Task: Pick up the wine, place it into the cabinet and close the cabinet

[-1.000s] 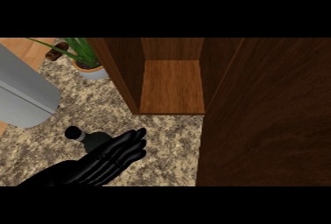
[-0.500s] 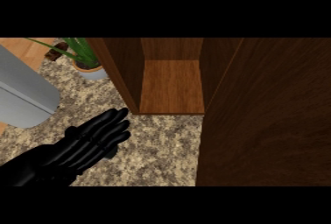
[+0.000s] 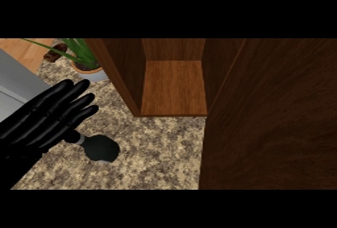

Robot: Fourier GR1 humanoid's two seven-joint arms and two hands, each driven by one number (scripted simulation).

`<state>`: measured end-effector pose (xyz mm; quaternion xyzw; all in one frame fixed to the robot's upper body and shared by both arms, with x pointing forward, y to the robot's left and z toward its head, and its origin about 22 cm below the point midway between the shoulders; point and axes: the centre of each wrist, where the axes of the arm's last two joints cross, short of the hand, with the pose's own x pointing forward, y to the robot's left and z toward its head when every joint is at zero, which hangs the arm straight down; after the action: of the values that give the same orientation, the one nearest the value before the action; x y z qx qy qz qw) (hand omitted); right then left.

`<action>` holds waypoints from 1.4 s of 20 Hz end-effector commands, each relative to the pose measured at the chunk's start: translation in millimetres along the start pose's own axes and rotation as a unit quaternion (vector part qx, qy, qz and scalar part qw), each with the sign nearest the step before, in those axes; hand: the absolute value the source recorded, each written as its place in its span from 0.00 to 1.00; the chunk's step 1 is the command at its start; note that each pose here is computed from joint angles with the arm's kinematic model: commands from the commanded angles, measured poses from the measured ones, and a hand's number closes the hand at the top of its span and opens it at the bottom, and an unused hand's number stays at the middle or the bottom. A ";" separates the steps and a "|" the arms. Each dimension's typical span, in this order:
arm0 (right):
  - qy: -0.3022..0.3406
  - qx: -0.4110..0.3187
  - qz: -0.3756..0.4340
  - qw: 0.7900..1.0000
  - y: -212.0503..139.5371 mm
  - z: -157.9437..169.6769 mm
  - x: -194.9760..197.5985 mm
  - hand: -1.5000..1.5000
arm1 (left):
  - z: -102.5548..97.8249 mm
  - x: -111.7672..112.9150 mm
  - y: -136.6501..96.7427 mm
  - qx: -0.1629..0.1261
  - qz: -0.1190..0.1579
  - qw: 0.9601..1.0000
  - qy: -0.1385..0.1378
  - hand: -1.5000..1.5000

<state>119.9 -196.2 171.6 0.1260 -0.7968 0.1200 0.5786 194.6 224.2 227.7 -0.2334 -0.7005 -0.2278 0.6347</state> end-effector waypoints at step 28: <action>-0.046 0.018 -0.002 0.999 4.8 19.4 43.0 0.00 | 25.4 -96.7 105.0 0.003 -0.024 0.999 0.047 0.00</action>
<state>122.2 -189.7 178.5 0.1319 -0.7980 0.1289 0.5737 242.9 307.9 145.7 -0.2019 -0.6791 -0.2384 0.6642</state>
